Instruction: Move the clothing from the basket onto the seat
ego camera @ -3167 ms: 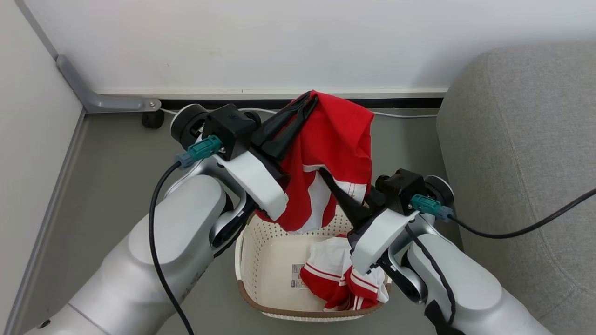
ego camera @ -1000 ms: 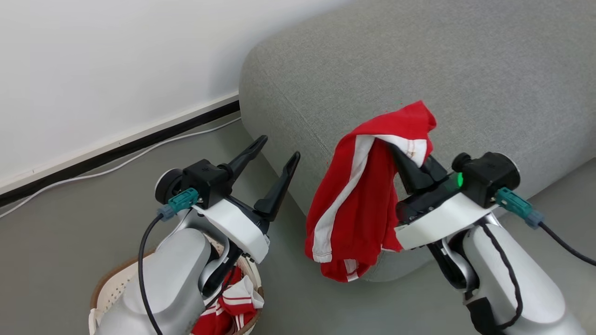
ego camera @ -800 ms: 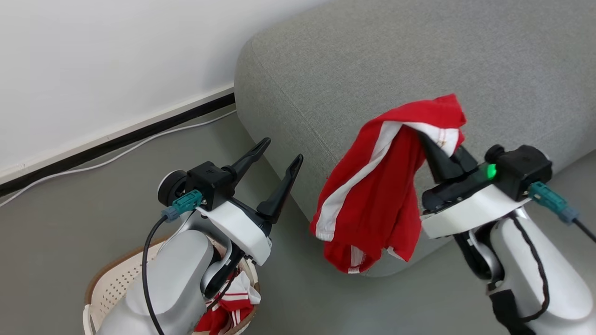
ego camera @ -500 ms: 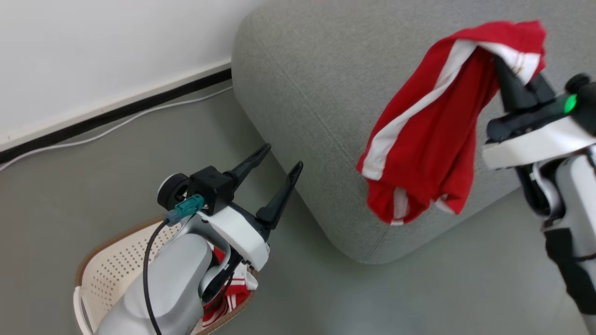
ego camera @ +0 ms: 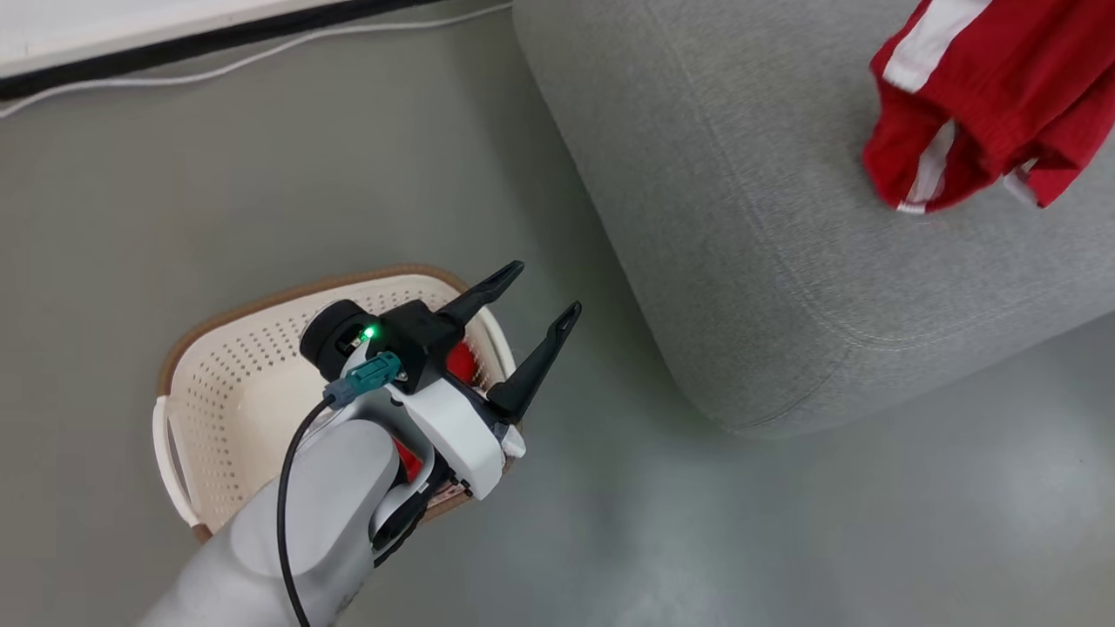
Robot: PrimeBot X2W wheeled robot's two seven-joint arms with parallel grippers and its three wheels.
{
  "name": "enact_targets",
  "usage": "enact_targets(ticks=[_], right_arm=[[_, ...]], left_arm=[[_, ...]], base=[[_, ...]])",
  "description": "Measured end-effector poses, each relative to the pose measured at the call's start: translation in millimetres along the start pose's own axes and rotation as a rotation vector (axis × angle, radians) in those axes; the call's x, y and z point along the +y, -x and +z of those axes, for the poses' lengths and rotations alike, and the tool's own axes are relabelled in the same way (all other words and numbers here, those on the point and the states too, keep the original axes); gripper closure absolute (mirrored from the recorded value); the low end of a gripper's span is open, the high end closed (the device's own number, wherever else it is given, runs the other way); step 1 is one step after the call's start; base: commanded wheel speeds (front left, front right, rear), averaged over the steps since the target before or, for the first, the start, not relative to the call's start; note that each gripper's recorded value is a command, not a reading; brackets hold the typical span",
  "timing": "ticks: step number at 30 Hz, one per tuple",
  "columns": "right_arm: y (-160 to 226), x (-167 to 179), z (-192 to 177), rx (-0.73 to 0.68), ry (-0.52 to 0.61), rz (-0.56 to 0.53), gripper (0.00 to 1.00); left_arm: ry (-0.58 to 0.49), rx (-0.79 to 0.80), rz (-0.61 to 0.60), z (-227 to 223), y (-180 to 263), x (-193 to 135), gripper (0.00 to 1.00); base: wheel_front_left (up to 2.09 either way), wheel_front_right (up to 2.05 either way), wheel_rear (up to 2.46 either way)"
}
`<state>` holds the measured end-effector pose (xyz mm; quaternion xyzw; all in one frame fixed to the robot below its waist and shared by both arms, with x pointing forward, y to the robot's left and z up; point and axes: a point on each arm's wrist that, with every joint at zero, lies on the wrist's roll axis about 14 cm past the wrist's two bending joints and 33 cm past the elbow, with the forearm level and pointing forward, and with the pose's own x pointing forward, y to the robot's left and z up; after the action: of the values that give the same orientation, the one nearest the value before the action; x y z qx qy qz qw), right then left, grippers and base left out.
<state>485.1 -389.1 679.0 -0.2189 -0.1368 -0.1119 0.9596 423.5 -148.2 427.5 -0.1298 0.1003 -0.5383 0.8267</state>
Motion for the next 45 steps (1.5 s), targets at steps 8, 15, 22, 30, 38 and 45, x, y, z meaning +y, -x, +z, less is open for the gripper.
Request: enact_targets(ticks=[8,15,22,30,38,45], right_arm=[[-60.0,-18.6,-28.6,0.032,0.052,-0.088,1.0],[-100.3,-33.4,-49.9,0.043,0.054,-0.199,1.0],[-121.0,-49.4,-76.6,0.07,0.021,-0.348,1.0],[-102.5,30.6,-187.0,0.323,-0.127,-0.309,1.0],[-39.8,70.4,-257.1,0.543,-0.21,-0.278,1.0],[11.6,87.2,-280.0,0.638,-0.281,-0.285,0.0]], left_arm=[[0.061,0.055,0.085,-37.8,20.6,44.7,0.0],[0.11,0.094,0.176,-63.9,46.0,73.4,0.0],[0.172,0.129,0.25,-89.4,66.6,90.3,0.0],[0.222,0.147,0.312,-108.5,81.0,106.9,0.0],[0.216,0.119,0.319,-98.2,78.2,109.0,0.0],[0.183,0.084,0.33,-76.4,77.5,109.5,0.0]], base=[[0.0,0.0,0.0],[0.0,0.0,0.0],[0.0,0.0,0.0],[0.0,0.0,0.0],[0.0,0.0,0.0],[0.0,0.0,0.0]])
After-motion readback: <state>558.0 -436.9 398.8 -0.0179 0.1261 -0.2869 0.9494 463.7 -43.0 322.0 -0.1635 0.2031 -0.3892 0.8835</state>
